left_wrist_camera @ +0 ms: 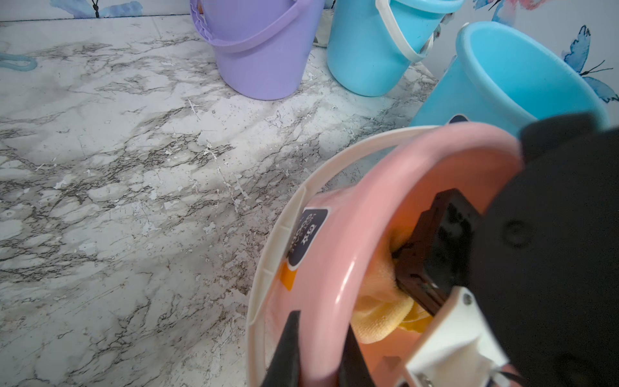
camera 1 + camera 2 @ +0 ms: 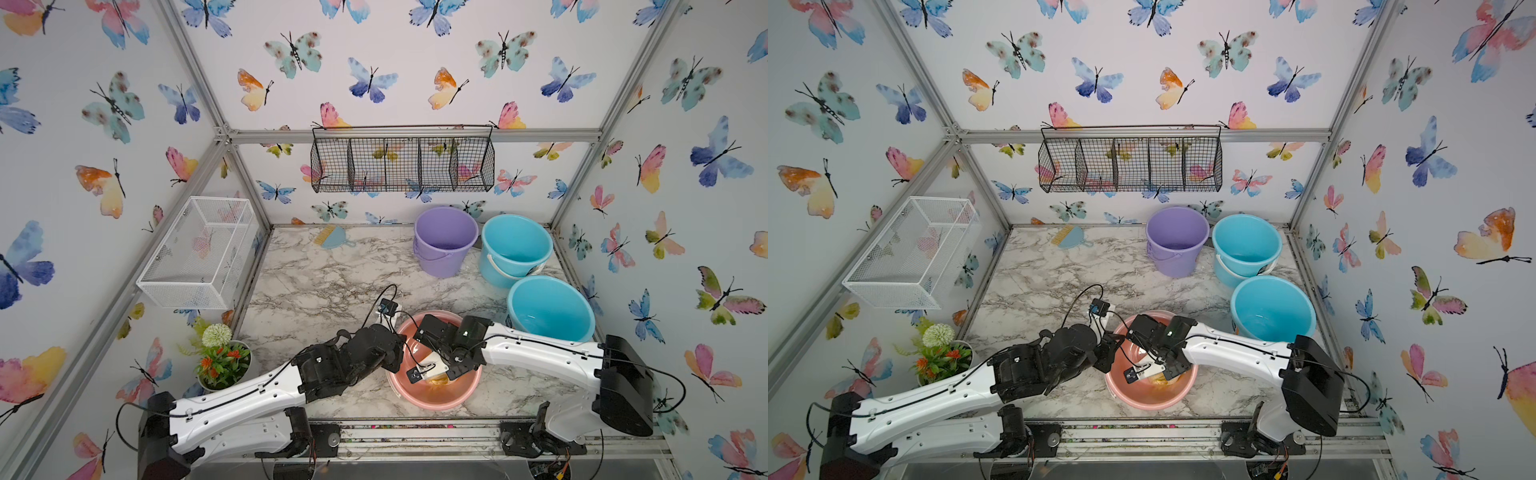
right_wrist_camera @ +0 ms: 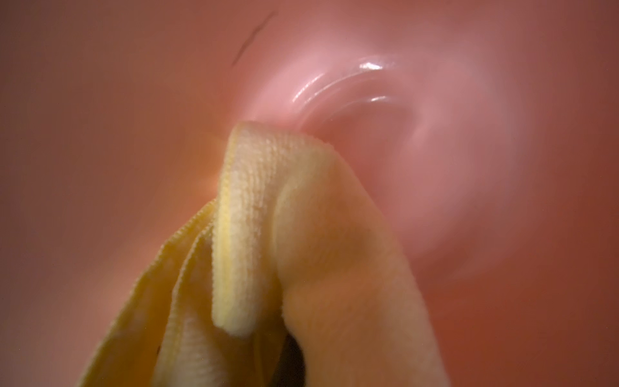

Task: Wipe the inside of the bucket with a cloth
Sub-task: Wipe the dirt from the inside of the bucket.

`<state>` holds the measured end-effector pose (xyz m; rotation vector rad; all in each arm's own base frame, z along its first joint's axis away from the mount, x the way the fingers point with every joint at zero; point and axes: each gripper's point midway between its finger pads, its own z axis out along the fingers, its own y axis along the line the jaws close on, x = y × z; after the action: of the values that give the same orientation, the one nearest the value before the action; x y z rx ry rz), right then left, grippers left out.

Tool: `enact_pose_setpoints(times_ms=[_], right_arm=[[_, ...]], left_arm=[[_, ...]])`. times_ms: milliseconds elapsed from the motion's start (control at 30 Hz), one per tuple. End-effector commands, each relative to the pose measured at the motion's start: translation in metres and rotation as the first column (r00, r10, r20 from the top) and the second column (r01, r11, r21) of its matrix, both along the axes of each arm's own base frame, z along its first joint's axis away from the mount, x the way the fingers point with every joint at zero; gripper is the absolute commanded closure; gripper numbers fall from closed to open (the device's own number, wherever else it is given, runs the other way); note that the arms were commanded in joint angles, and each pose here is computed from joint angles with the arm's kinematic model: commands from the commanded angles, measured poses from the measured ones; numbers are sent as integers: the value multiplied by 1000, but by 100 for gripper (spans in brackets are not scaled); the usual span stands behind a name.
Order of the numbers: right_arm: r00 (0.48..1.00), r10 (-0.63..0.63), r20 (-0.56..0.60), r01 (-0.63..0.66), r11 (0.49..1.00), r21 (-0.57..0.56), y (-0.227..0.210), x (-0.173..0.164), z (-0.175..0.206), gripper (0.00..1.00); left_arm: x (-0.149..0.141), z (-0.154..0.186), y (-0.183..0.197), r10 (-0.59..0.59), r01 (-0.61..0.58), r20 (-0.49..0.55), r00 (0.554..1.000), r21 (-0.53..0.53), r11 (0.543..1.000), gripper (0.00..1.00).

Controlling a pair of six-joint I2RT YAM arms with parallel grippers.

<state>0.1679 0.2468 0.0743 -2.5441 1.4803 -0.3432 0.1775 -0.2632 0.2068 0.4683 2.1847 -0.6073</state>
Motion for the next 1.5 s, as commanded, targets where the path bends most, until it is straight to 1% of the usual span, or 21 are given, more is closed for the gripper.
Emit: enact_pose_setpoints(times_ms=[0, 167, 267, 333, 500, 600, 700, 767, 867, 933, 1067, 1100, 1133, 1167, 1200, 1267, 1333, 1400, 1467], right_arm=[[999, -21, -31, 20, 999, -47, -9, -5, -27, 98], [998, -61, -33, 59, 996, -73, -7, -2, -53, 98], [996, -84, -29, 82, 994, -70, -6, -1, -60, 98], [994, -110, -27, 109, 992, -56, -3, 1, -57, 98], [987, -151, -53, 154, 987, 50, 15, 0, -26, 98], [981, -184, -63, 189, 979, 81, 18, -1, -3, 98], [965, -256, -51, 260, 961, 97, 18, 3, 19, 98], [946, -322, -46, 325, 939, 111, 18, 6, 34, 98], [892, -448, -69, 453, 877, 162, 19, 6, 58, 98], [837, -539, -100, 547, 810, 211, 21, 6, 77, 98], [725, -662, -191, 688, 679, 257, 17, -2, 107, 98], [698, -682, -219, 715, 649, 259, 16, -6, 115, 98], [704, -666, -248, 710, 645, 283, 20, -11, 125, 98], [694, -665, -277, 719, 613, 328, 23, -12, 137, 98], [665, -681, -306, 742, 561, 366, 23, -11, 150, 98], [652, -683, -328, 752, 532, 389, 20, -13, 159, 98], [624, -706, -335, 773, 498, 392, 15, -13, 160, 98], [575, -734, -363, 810, 447, 380, 14, -14, 159, 98], [509, -766, -391, 853, 387, 352, 13, -17, 157, 98]], left_arm=[[0, 13, 5, 11, -10, 25, 1000, -35, 999, 100], [0, 16, 5, 10, -8, 29, 1000, -39, 999, 100], [0, 16, 5, 10, -9, 28, 1000, -40, 999, 100], [0, 16, 5, 9, -8, 28, 1000, -42, 999, 100], [0, 15, 6, 9, -7, 32, 999, -37, 999, 100], [2, 11, 6, 12, -11, 33, 999, -14, 1000, 100], [2, 5, 8, 17, -18, 24, 1000, 19, 1000, 100], [2, 2, 7, 16, -17, 20, 1000, 28, 999, 100], [3, 1, 8, 21, -22, 21, 1000, 32, 999, 100], [4, 1, 9, 31, -32, 24, 999, 31, 999, 100], [6, 2, 12, 46, -47, 33, 998, 35, 998, 100], [7, 2, 13, 51, -53, 37, 998, 35, 998, 100], [8, 3, 15, 58, -59, 42, 997, 38, 998, 100], [8, 3, 15, 62, -64, 44, 997, 39, 997, 100], [9, 3, 16, 66, -68, 48, 997, 41, 997, 100], [9, 5, 17, 67, -69, 54, 996, 36, 997, 100], [10, 6, 18, 76, -78, 61, 995, 33, 996, 100], [11, 6, 20, 83, -86, 65, 994, 36, 996, 100], [13, 5, 23, 97, -101, 69, 993, 45, 994, 100]])
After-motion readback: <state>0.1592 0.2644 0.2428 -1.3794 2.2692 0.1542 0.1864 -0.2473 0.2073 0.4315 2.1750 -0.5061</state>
